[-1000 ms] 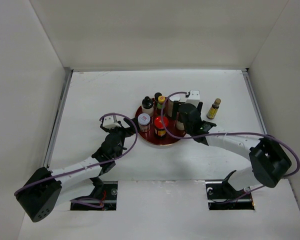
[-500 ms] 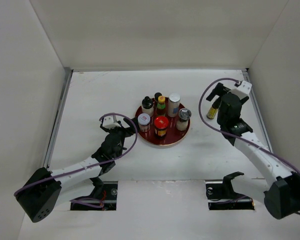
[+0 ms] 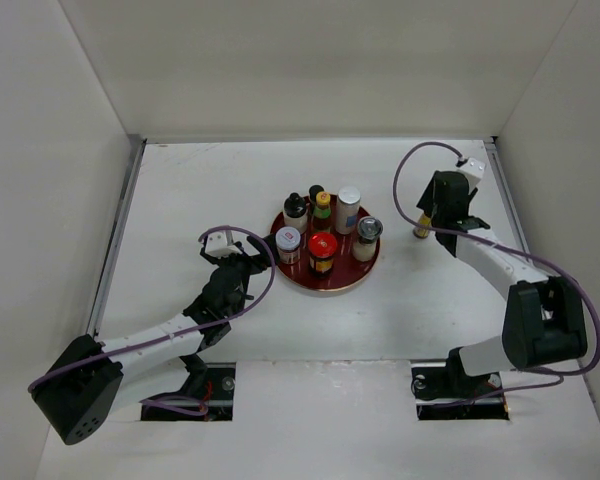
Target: Organize the condiment bottles
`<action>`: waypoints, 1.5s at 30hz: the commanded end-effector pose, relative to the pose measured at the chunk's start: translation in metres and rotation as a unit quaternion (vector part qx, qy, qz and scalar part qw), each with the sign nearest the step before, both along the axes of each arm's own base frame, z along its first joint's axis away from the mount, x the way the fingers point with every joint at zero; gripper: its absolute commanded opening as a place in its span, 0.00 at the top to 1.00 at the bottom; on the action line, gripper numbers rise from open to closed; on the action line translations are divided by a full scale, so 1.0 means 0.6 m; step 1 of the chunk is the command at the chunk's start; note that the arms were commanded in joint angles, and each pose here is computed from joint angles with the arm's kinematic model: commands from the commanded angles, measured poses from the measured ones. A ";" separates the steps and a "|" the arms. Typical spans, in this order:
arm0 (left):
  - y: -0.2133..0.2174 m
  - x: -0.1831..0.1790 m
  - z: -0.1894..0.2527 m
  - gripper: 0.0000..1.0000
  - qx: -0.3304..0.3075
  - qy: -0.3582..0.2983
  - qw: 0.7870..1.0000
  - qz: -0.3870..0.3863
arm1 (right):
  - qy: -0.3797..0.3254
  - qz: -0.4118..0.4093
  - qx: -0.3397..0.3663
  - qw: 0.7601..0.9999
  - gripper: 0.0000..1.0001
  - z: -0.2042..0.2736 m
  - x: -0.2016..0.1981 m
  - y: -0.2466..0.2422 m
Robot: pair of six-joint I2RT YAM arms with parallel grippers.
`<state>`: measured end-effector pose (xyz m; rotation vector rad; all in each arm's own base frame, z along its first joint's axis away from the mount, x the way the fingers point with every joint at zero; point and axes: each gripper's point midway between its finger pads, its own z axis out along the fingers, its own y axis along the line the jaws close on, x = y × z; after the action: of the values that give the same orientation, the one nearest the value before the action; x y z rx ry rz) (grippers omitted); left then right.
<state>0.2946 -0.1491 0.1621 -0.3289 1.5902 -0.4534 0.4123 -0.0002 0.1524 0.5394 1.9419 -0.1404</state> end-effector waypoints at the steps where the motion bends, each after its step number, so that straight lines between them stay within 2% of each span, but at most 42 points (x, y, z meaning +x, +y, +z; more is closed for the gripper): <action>1: -0.005 0.004 0.024 0.00 -0.023 -0.020 1.000 -0.002 | -0.046 0.006 0.017 0.999 0.39 0.048 0.041 0.008; 4: -0.005 0.004 0.025 0.00 -0.024 -0.021 1.000 -0.002 | -0.032 0.012 0.019 0.999 0.45 0.031 0.047 0.013; 8: -0.004 0.004 0.026 0.00 -0.024 -0.021 0.999 -0.002 | -0.024 0.009 0.025 0.999 0.48 0.023 0.040 0.014; 12: -0.005 0.004 0.024 0.00 -0.023 -0.019 1.000 -0.002 | -0.046 -0.005 0.019 0.999 0.71 0.055 0.026 0.004; 14: -0.005 0.004 0.024 0.00 -0.023 -0.019 1.000 -0.002 | -0.077 -0.015 0.016 0.997 0.76 0.095 0.011 0.002; 20: -0.005 0.004 0.024 0.00 -0.023 -0.019 1.000 -0.002 | -0.185 0.029 0.027 0.982 0.77 0.242 -0.064 0.058; 24: -0.006 0.005 0.021 0.00 -0.021 -0.017 1.000 -0.002 | -0.219 0.103 0.052 0.969 0.76 0.305 -0.119 0.131; 28: -0.005 0.005 0.022 0.00 -0.021 -0.018 1.000 -0.002 | -0.230 0.191 0.077 0.951 0.75 0.335 -0.156 0.231; 34: -0.003 0.005 0.023 0.00 -0.023 -0.019 1.000 0.000 | -0.223 0.256 0.080 0.937 0.75 0.332 -0.147 0.339; 45: -0.005 0.005 0.025 0.00 -0.024 -0.020 1.000 -0.002 | -0.177 0.276 0.038 0.944 0.75 0.233 -0.093 0.423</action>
<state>0.2949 -0.1494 0.1591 -0.3261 1.5985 -0.4481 0.3434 0.2350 0.2331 -0.0290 1.8549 0.2658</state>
